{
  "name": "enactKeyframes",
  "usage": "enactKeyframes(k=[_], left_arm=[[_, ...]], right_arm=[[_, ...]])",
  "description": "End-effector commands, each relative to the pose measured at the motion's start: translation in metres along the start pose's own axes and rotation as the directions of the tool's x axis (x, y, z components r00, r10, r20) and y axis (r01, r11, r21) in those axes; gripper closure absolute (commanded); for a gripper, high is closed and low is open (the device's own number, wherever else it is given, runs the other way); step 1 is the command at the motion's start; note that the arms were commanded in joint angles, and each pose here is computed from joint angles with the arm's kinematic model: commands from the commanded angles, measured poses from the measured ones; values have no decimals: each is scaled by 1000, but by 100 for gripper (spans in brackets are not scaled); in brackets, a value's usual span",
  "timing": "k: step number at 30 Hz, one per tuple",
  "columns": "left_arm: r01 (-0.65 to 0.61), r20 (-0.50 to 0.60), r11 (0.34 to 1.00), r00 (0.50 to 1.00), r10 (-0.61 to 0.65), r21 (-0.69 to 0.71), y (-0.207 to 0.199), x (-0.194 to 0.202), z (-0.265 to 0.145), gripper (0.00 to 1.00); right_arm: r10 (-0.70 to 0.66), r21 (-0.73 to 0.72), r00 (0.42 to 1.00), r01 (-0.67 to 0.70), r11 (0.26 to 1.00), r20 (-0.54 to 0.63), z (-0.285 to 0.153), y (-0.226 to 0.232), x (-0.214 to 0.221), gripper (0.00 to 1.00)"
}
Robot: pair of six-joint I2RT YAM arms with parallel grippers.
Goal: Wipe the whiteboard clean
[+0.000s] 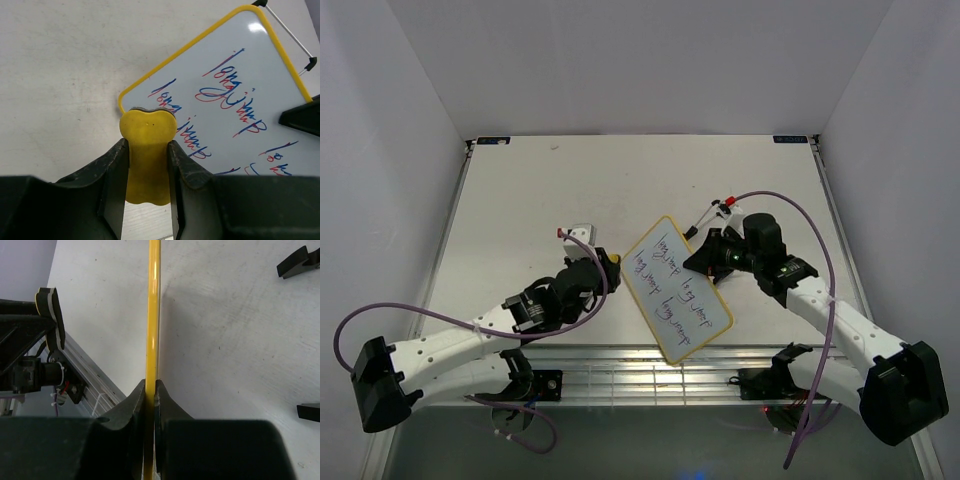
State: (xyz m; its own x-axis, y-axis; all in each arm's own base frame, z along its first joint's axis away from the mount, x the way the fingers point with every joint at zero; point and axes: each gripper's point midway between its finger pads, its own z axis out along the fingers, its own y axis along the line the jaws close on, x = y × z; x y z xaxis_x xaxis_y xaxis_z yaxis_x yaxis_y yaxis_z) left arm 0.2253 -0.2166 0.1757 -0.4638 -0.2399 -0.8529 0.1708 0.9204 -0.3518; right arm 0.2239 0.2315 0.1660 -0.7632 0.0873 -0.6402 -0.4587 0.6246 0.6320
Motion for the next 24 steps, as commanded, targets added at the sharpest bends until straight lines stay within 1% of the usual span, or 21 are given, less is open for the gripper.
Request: enactKeyframes(k=[1, 3, 4, 6, 8, 9, 10, 11, 15, 17, 19, 22, 24], left_arm=[[35, 61, 990, 997, -44, 138, -32, -18, 1, 81], [35, 63, 986, 997, -46, 164, -37, -16, 4, 80], [40, 82, 981, 995, -57, 191, -46, -19, 7, 79], [20, 82, 979, 996, -37, 203, -52, -17, 13, 78], [4, 52, 984, 999, -13, 177, -54, -8, 23, 78], [4, 50, 984, 999, -13, 179, -58, -10, 26, 78], [2, 44, 984, 999, -10, 178, -61, -9, 29, 78], [-9, 27, 986, 1000, 5, 164, -61, -1, 35, 77], [5, 21, 989, 1000, -8, 148, -63, 2, 48, 77], [9, 37, 983, 999, -16, 183, -69, -1, 50, 75], [-4, 49, 984, 999, -5, 177, -68, -3, 56, 75], [5, 40, 985, 999, -12, 175, -63, -4, 67, 75], [19, 31, 983, 999, -25, 182, -59, -3, 73, 75]], right_arm=[[-50, -63, 992, 57, 996, 116, 9, 20, -28, 92], [-44, -28, 995, 47, 999, 95, 16, 12, -22, 92], [-46, -14, 995, 47, 999, 86, 18, 9, -20, 92], [-51, 34, 995, 48, 998, 82, 20, 1, -19, 92], [-59, 63, 995, 54, 997, 77, 19, -2, -19, 92], [-66, 72, 994, 60, 996, 90, 18, -1, -22, 92], [-58, 87, 996, 52, 995, 68, 17, -5, -15, 92], [-58, 86, 996, 53, 995, 67, 16, -4, -15, 92], [-62, 54, 996, 59, 997, 62, 14, 6, -11, 92], [-51, 41, 996, 48, 998, 70, 13, 10, -9, 92], [-46, 14, 997, 45, 999, 62, 12, 15, -5, 92], [-33, 2, 998, 33, 999, 56, 11, 18, -2, 92], [-40, -28, 997, 42, 999, 73, 11, 25, -5, 92]])
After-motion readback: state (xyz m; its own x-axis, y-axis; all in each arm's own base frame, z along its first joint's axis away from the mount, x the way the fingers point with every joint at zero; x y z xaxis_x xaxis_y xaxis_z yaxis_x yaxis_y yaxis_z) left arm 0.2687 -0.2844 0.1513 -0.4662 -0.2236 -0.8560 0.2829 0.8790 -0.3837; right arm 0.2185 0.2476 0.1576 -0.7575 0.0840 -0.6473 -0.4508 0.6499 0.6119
